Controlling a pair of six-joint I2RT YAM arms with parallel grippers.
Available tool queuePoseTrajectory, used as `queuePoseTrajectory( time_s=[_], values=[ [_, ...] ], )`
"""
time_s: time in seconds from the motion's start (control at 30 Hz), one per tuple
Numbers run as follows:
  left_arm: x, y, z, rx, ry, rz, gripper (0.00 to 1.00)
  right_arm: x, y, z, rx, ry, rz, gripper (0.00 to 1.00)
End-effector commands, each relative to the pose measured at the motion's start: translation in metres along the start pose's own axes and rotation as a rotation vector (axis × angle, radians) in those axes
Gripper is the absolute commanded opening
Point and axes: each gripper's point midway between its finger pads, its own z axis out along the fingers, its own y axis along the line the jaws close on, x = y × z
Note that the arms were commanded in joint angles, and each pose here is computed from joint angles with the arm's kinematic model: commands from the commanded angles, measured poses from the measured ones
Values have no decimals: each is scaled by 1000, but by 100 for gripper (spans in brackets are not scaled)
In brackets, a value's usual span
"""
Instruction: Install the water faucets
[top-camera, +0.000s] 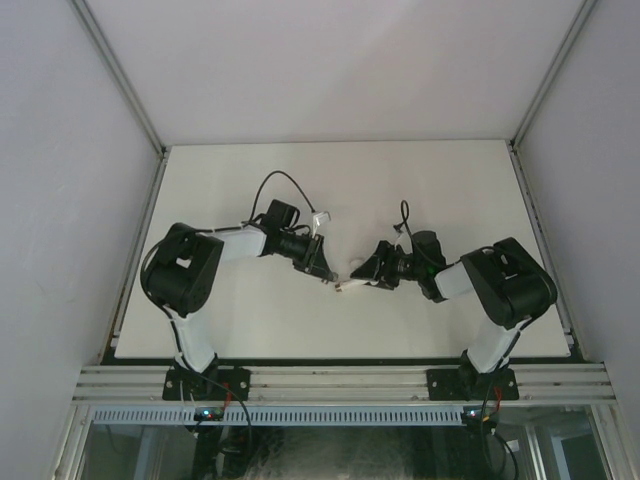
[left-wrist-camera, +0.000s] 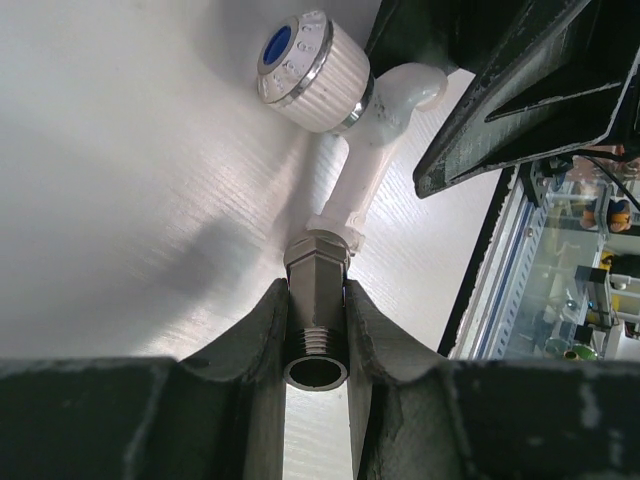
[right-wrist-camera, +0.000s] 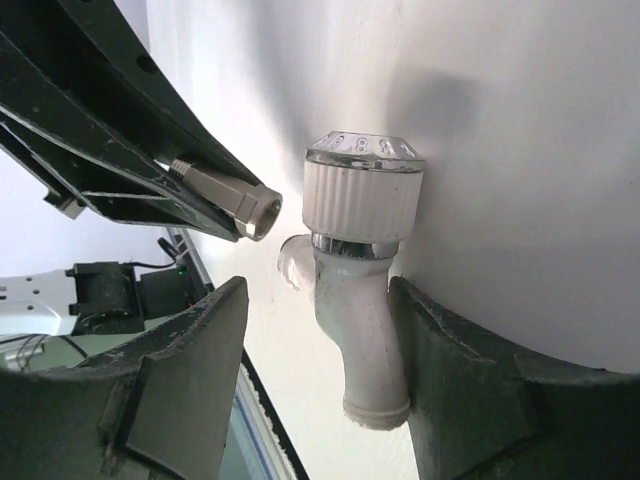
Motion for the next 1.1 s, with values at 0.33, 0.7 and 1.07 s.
queuePoseTrajectory(
  time_s=[0.33,0.7,1.07],
  values=[
    [-3,-22,-17,0,-45,66,0,-17,-40,-17,204,-4,-91,65],
    [6,-27,2,58,-44,37,0,6,-31,1,134,100,-115,62],
    [13,-22,4,32,-38,29,0,17,-20,6,56,80,-110,61]
  ],
)
